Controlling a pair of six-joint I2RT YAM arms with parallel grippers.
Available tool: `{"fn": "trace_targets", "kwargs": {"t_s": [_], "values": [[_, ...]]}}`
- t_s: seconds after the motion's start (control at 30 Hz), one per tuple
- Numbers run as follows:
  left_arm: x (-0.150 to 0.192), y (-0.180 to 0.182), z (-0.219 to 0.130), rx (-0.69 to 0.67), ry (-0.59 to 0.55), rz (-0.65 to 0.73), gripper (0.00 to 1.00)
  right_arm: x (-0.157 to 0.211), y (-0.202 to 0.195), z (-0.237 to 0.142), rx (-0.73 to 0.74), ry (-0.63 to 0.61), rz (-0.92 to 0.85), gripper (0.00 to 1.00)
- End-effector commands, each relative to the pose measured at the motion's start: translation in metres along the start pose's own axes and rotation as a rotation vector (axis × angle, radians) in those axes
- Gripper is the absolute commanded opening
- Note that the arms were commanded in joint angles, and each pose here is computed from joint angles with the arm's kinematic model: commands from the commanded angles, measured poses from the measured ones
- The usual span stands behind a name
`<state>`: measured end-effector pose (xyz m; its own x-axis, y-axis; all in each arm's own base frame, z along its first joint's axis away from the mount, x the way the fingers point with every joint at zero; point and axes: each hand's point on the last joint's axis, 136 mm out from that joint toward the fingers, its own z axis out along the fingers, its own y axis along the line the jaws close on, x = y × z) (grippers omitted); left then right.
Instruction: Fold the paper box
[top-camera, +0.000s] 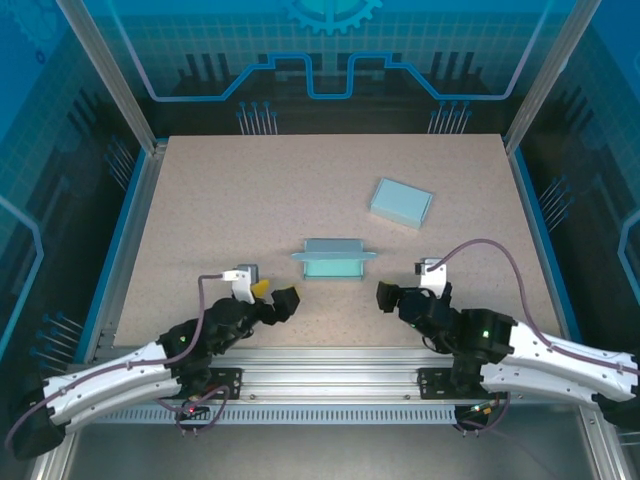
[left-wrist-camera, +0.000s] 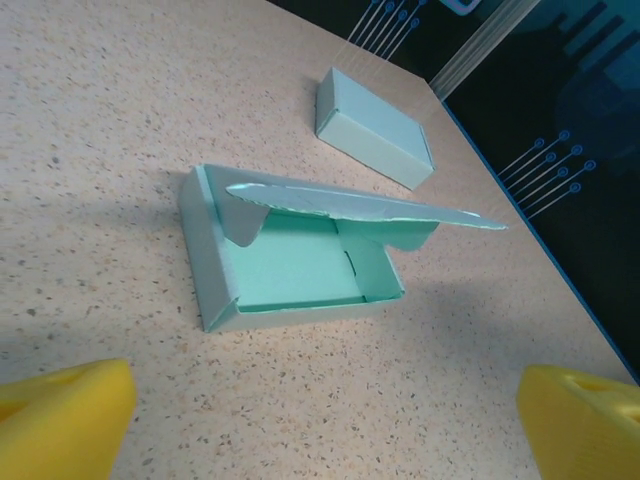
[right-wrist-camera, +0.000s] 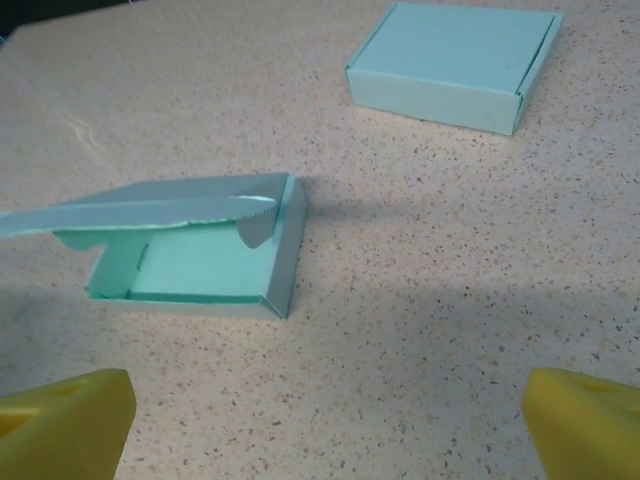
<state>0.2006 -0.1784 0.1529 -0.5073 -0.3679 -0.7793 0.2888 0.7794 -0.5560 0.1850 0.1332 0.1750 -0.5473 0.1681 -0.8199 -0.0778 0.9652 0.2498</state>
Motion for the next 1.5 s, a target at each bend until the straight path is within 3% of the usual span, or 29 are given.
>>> {"fn": "trace_targets", "kwargs": {"t_s": [0.0, 0.1, 0.27, 0.57, 0.9, 1.47], "values": [[-0.016, 0.010, -0.009, -0.096, -0.023, 0.087, 0.99, -0.019, -0.003, -0.007, 0.017, -0.042, 0.038, 1.00], [-0.040, 0.001, -0.006, -0.122, -0.087, 0.171, 0.99, -0.032, -0.003, -0.004, 0.064, -0.038, 0.017, 1.00], [-0.076, -0.007, 0.014, -0.199, -0.107, 0.322, 0.99, -0.046, 0.003, 0.022, 0.118, 0.075, -0.018, 1.00], [-0.115, 0.010, 0.080, -0.260, 0.026, 0.331, 0.99, -0.061, 0.028, 0.087, 0.136, 0.255, -0.079, 1.00], [-0.075, 0.022, 0.144, -0.242, 0.232, 0.350, 0.99, -0.034, 0.039, 0.139, 0.207, 0.421, -0.171, 1.00], [0.004, 0.083, 0.144, -0.369, 0.389, 0.253, 0.99, 0.030, 0.021, 0.163, 0.256, 0.545, -0.137, 1.00]]}}
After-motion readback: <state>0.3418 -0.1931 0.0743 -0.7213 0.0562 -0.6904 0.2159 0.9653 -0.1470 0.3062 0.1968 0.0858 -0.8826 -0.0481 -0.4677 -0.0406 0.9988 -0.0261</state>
